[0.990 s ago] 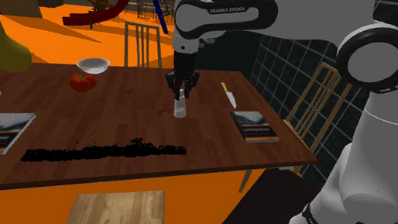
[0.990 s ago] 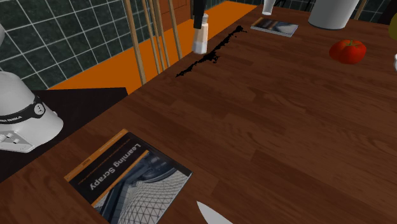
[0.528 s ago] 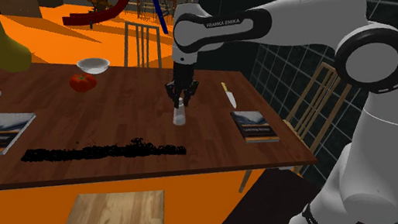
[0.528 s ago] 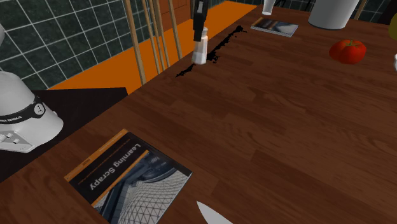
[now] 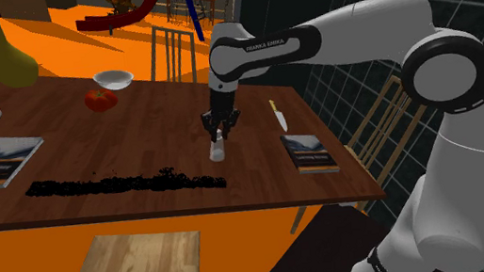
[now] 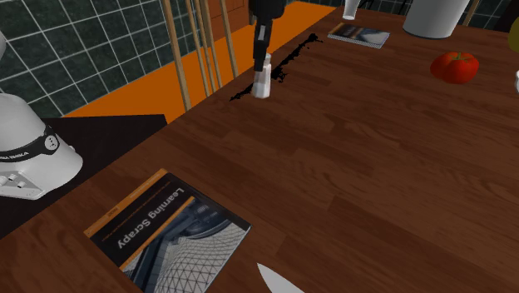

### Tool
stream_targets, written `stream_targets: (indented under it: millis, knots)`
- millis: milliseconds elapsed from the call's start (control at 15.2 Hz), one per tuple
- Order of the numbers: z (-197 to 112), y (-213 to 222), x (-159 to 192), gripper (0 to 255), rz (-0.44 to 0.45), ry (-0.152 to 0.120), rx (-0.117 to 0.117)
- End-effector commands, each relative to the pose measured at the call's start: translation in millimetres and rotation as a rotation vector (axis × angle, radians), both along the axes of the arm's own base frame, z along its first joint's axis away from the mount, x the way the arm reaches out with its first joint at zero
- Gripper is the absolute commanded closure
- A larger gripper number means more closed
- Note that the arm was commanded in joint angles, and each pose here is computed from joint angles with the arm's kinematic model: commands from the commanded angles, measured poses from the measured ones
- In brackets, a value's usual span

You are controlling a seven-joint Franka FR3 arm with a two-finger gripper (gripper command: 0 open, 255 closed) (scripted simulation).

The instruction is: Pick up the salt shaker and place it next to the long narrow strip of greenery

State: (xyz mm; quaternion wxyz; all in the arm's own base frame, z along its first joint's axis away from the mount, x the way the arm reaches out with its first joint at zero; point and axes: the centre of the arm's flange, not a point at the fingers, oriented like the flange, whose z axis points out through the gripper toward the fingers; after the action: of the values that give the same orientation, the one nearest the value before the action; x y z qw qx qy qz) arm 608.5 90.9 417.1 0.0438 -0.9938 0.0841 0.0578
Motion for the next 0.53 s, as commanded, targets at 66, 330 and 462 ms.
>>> stream_targets:
  millis: [66, 330, 462]
  knots:
    - [-16, -1, 0, 255, 0.0, -0.001, 0.0]
    - [-37, -1, 0, 255, 0.0, -0.001, 0.0]
    - [-44, -1, 0, 255, 0.0, -0.001, 0.0]
